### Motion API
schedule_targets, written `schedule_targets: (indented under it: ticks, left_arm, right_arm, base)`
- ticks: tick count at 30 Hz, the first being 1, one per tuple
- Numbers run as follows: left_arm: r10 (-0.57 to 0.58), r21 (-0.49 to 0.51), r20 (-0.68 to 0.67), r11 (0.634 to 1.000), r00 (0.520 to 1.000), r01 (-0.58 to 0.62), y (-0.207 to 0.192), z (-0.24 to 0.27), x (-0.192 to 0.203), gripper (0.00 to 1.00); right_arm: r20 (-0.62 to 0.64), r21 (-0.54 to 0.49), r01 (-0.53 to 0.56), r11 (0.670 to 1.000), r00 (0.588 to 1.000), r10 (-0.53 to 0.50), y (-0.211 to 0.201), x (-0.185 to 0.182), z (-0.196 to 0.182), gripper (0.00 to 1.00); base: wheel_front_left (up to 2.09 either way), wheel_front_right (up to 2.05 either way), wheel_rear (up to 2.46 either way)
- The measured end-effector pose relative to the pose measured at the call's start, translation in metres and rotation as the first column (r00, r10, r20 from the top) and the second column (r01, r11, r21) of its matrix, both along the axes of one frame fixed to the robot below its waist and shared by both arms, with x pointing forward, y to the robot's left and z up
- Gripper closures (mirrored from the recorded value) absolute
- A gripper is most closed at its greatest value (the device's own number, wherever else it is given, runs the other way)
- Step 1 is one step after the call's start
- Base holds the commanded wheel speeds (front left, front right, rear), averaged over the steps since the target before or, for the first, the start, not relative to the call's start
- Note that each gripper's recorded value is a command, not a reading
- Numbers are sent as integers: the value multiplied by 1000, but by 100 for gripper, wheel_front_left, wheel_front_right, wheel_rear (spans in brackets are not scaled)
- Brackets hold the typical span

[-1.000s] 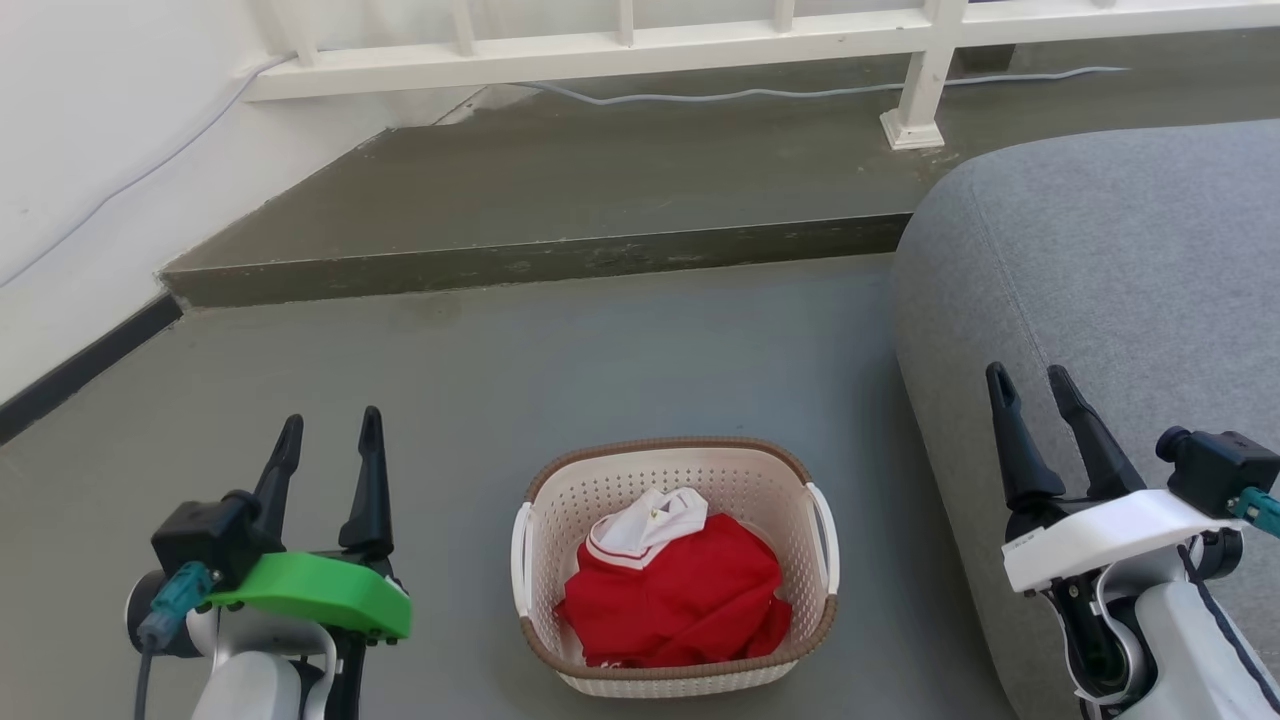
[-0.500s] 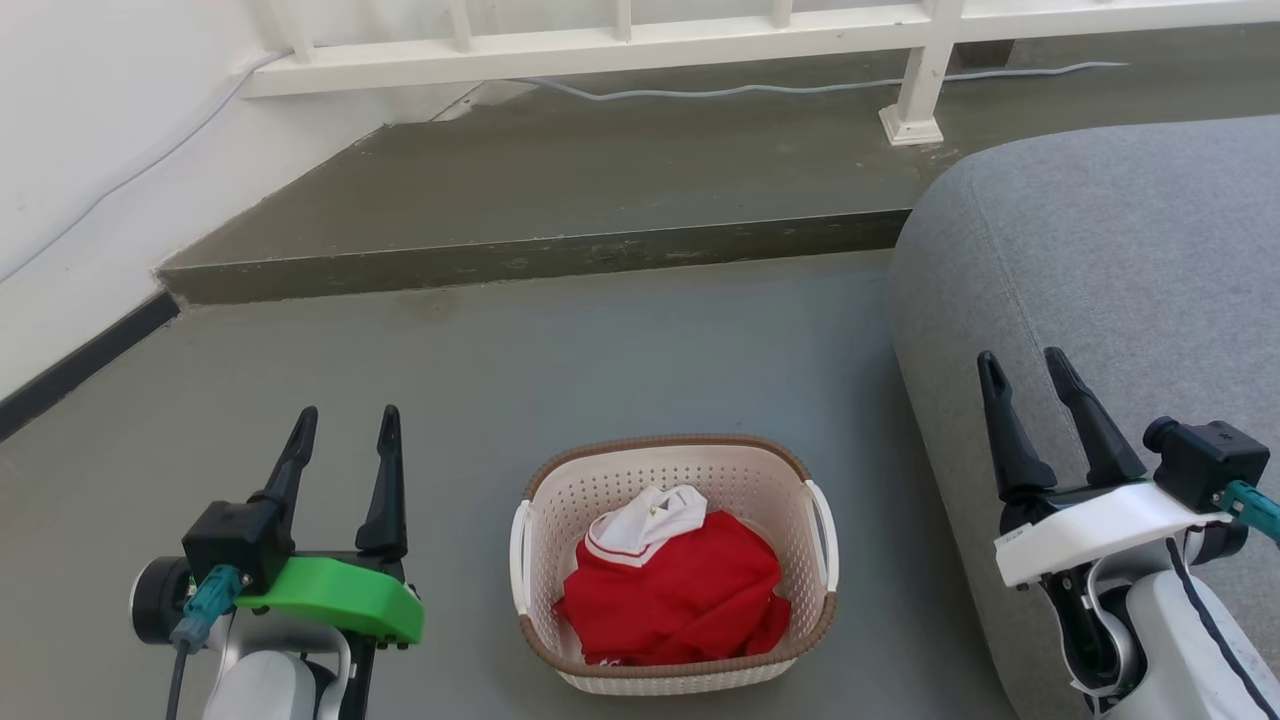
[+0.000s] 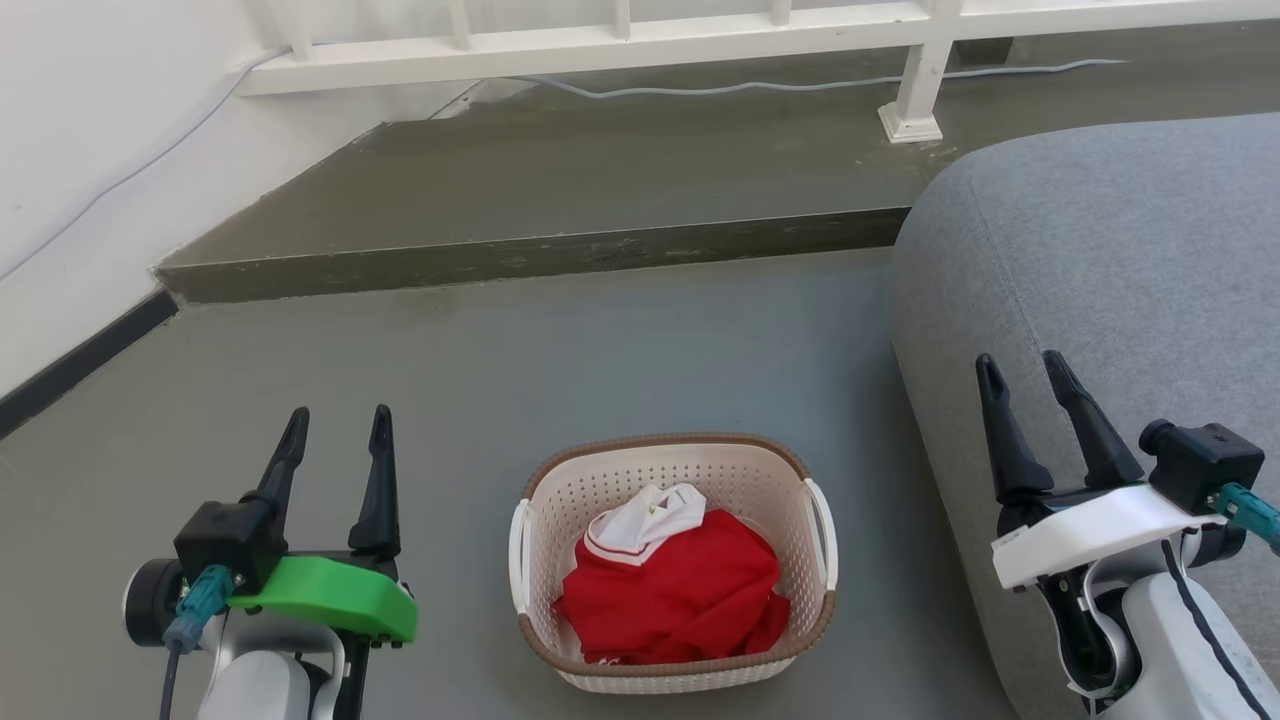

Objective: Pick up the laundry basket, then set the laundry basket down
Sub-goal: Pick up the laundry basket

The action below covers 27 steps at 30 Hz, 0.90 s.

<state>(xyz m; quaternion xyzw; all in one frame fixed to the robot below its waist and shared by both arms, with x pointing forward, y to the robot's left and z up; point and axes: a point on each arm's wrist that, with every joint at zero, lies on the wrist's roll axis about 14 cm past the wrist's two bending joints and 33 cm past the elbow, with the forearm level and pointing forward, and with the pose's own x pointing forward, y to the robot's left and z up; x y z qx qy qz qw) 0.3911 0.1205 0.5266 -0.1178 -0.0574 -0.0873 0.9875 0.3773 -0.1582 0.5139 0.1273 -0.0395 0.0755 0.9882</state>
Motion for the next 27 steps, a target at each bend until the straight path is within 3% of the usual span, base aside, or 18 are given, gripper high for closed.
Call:
schedule_targets:
  ticks: [27]
  left_arm:
    - [-53,-22,-63,998,997,52,-19,-25,29,0]
  right_arm:
    - [-110,-5,23,1000,994,-23,-7,13,-39,0]
  base:
    - [0,0,0]
